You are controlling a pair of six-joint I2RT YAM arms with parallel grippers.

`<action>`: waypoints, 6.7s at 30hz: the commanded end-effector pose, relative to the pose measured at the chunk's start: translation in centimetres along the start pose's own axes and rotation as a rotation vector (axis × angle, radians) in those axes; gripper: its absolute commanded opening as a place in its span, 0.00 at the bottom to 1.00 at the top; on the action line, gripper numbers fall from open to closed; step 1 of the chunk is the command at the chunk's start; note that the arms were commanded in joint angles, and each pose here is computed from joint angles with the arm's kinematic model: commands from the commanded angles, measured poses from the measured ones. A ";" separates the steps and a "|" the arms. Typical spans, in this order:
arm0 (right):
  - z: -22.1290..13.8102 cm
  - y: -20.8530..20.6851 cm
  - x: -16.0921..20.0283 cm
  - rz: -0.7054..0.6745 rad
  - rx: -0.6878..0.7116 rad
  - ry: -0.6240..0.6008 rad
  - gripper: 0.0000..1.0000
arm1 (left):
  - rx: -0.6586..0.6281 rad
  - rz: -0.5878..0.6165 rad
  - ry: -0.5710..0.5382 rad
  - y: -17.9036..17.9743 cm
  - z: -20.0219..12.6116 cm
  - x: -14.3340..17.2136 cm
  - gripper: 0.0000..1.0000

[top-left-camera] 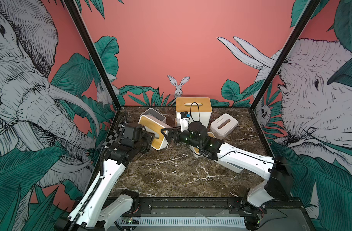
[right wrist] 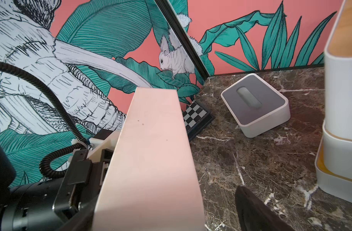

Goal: Stack the tissue boxes
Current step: Pick up the tissue box from the center of the board, then place the tissue box at the tissue box.

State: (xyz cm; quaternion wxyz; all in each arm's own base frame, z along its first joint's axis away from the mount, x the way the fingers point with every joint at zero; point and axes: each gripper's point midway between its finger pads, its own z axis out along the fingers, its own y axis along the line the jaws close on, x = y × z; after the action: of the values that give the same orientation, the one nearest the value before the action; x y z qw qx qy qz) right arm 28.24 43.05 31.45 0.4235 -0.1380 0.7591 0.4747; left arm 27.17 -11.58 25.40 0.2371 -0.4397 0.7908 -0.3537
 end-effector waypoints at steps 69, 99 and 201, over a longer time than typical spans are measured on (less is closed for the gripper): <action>-10.0 -3.0 -21.5 0.260 -0.103 0.040 0.32 | 0.213 0.739 -0.322 -8.3 -13.5 -3.1 0.99; -10.1 -14.9 -21.8 0.410 -0.061 0.231 0.35 | 0.175 0.700 -0.229 -7.9 -7.3 -2.8 0.99; -10.3 -17.4 -23.7 0.421 0.178 0.089 0.99 | 0.614 0.849 0.198 -28.0 8.0 6.1 0.99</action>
State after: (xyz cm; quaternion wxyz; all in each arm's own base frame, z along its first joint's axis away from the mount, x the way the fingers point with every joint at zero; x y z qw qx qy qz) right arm 47.69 20.41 39.85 0.2749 0.0546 0.8413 0.4621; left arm 46.66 -30.10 37.84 0.3781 0.0331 0.8022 -0.4609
